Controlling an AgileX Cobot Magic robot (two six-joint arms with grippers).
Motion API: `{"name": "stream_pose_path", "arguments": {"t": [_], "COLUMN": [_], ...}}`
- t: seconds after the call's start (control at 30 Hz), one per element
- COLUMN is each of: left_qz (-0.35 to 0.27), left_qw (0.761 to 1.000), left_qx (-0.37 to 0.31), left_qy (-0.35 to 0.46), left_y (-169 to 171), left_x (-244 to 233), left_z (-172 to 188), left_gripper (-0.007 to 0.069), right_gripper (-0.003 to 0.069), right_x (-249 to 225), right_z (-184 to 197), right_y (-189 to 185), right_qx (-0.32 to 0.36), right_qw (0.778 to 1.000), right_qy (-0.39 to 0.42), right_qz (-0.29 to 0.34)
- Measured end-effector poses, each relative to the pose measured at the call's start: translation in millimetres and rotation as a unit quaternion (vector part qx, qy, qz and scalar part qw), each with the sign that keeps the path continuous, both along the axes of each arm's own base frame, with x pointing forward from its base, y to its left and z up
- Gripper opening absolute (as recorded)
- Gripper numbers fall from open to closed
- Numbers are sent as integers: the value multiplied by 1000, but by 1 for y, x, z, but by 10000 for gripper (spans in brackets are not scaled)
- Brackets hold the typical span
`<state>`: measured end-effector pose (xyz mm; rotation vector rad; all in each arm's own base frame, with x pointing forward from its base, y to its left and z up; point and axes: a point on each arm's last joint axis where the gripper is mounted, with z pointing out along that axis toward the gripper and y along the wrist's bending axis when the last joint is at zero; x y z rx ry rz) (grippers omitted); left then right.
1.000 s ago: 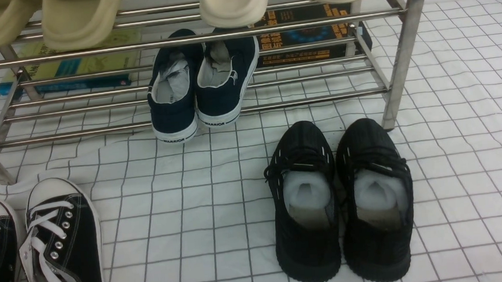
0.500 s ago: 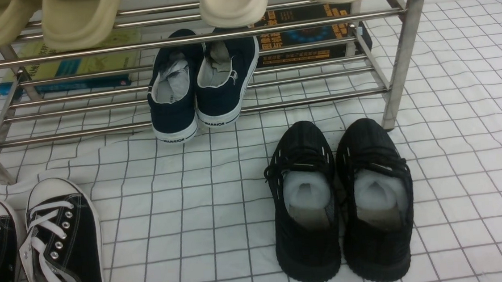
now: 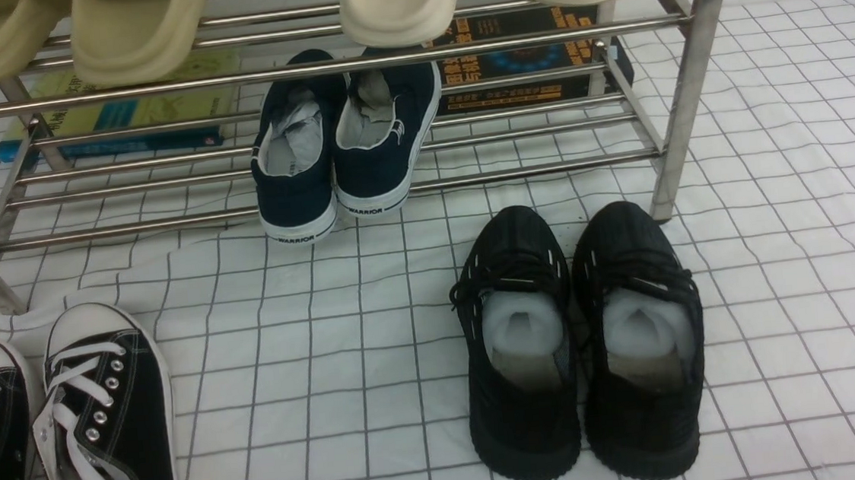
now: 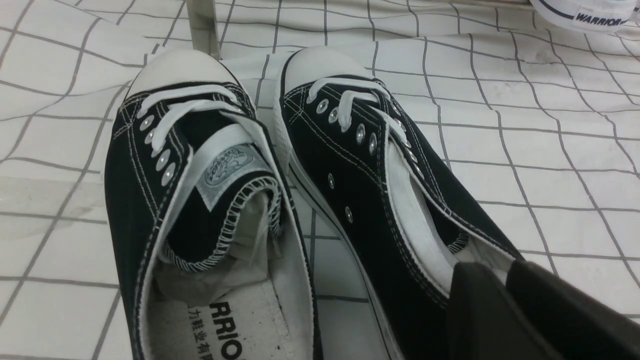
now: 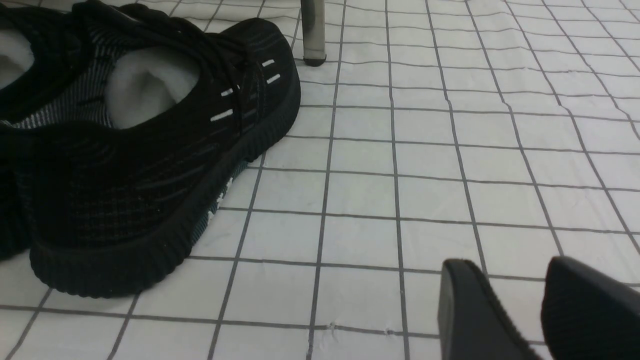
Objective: Take the shoes off the shelf with your hand from the white checkered tablecloth.
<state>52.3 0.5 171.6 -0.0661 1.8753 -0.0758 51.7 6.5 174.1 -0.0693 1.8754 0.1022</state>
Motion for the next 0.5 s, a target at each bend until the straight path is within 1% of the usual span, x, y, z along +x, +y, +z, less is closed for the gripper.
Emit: {"name": "stream_pose_path", "arguments": {"t": [0.5], "left_qz": [0], "left_qw": [1000], "left_qx": [0], "left_qy": [0], "left_y": [0], "left_x": [0], "left_z": [0], "left_gripper": [115], "right_gripper": [239], "right_x": [0], "right_z": [0], "right_y": [0], "right_qx": [0], "right_qw": [1000], "right_qy": [0], "right_qz": [-1]}}
